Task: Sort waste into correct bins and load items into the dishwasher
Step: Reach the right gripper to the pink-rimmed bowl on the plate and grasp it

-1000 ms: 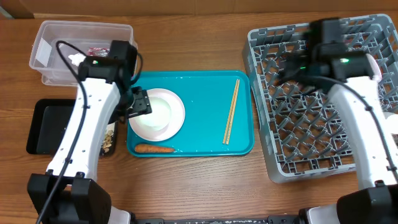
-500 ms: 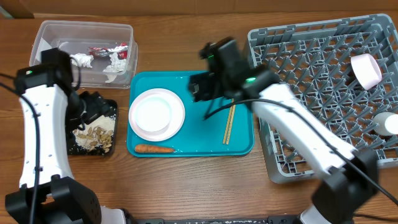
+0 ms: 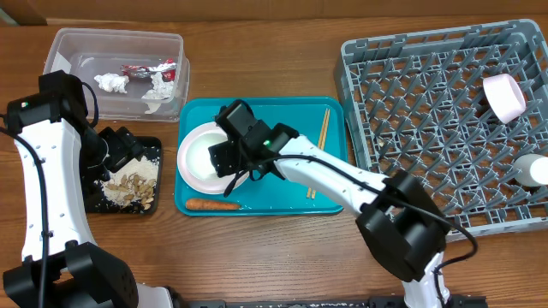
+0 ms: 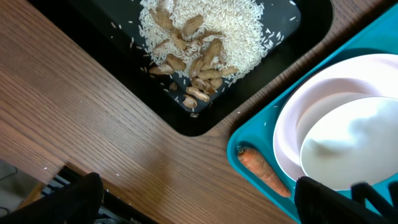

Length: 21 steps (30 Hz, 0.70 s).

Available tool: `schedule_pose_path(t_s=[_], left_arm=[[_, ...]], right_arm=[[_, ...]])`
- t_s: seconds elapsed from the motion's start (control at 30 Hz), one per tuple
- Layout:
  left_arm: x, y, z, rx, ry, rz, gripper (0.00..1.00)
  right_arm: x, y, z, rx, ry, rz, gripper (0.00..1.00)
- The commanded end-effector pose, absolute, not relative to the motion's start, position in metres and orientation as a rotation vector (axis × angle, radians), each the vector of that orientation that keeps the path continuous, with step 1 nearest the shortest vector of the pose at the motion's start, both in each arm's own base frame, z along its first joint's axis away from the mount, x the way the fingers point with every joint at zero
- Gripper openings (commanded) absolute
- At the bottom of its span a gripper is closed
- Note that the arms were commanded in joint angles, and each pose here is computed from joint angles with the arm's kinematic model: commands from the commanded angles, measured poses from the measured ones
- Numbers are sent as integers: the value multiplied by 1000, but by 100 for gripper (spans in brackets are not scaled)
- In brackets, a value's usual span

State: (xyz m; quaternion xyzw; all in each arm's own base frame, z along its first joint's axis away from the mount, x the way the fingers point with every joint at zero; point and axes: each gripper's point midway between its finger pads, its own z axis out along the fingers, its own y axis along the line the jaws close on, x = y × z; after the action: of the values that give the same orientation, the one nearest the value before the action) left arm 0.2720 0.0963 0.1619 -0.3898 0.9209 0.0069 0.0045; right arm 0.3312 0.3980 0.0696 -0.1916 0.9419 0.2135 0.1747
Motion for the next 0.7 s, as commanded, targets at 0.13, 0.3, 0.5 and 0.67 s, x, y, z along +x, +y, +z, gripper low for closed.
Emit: schedule_pose_path(t_s=[0.13, 0.3, 0.5, 0.67], left_arm=[[273, 95, 172, -1214, 2851, 0, 100], [273, 95, 172, -1214, 2851, 0, 100], [273, 95, 172, -1215, 2852, -1, 100], [273, 95, 172, -1215, 2852, 0, 100]], right_arm=[[342, 391, 53, -449, 2687, 524, 61], [340, 389, 46, -446, 2710, 510, 50], [338, 386, 37, -374, 2753, 505, 33], [339, 387, 38, -372, 2744, 511, 18]])
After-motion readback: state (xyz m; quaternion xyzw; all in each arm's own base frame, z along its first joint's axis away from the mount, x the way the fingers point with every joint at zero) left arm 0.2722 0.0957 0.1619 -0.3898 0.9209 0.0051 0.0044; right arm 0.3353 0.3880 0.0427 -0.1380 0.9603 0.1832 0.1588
